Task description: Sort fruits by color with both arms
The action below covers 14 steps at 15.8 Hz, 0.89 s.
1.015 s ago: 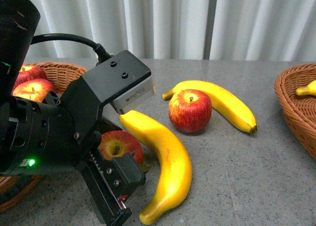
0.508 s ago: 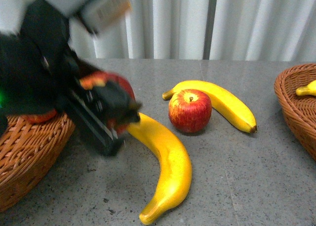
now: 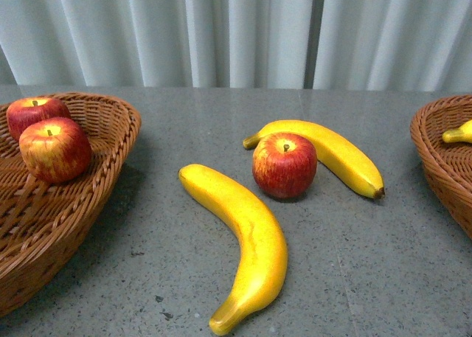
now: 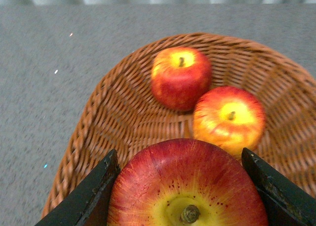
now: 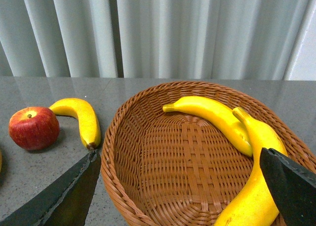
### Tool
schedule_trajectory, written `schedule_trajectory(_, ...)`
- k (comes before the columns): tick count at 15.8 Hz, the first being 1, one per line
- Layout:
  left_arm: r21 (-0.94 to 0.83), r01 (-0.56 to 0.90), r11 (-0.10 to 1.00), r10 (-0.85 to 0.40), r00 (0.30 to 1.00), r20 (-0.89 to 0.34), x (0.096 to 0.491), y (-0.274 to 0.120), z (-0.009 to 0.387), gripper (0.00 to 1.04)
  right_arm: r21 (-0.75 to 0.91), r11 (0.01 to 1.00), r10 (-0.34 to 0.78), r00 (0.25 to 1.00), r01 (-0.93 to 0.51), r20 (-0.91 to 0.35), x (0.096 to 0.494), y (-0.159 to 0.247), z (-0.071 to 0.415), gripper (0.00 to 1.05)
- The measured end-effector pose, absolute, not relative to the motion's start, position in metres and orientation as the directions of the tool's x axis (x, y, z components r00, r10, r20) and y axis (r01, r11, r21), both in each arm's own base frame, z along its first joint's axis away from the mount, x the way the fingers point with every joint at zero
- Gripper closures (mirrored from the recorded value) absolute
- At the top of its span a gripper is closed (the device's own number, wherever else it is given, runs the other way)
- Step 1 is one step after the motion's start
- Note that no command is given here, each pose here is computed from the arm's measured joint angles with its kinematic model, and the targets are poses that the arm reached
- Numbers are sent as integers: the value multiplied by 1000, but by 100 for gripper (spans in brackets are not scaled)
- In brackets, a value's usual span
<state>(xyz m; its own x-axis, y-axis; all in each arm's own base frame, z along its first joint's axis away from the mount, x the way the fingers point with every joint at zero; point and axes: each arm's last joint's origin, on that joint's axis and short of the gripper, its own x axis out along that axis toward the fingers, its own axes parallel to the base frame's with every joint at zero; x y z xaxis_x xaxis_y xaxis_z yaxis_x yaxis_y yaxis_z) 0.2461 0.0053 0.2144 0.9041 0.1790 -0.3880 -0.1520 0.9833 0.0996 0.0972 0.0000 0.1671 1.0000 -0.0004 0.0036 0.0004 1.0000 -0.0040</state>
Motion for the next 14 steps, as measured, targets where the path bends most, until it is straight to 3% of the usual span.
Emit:
schedule_trajectory(3,45,-249,968,245,880,-406,238,25,201,38,-4,1000,0,1000,0,4,97,0,167,6)
schedule_trajectory(4,35,-231,972,221,865,-451,230,19,189,13,-4,1000,0,1000,0,4,97,0,167,6)
schedule_trajectory(5,35,-220,975,214,877,-431,228,15,194,5,-4,1000,0,1000,0,4,97,0,167,6)
schedule_trajectory(8,40,-96,995,103,954,-282,227,-20,239,7,-4,1000,0,1000,0,4,97,0,167,6)
schedule_trajectory(11,50,-25,998,35,977,-211,233,-37,257,7,-4,1000,0,1000,0,4,97,0,167,6)
schedule_trajectory(13,85,124,989,-107,977,-184,250,-68,266,7,-4,1000,0,1000,0,4,97,0,167,6)
schedule_trajectory(14,120,360,925,-314,904,-290,290,-113,248,7,-4,1000,0,1000,0,4,97,0,167,6)
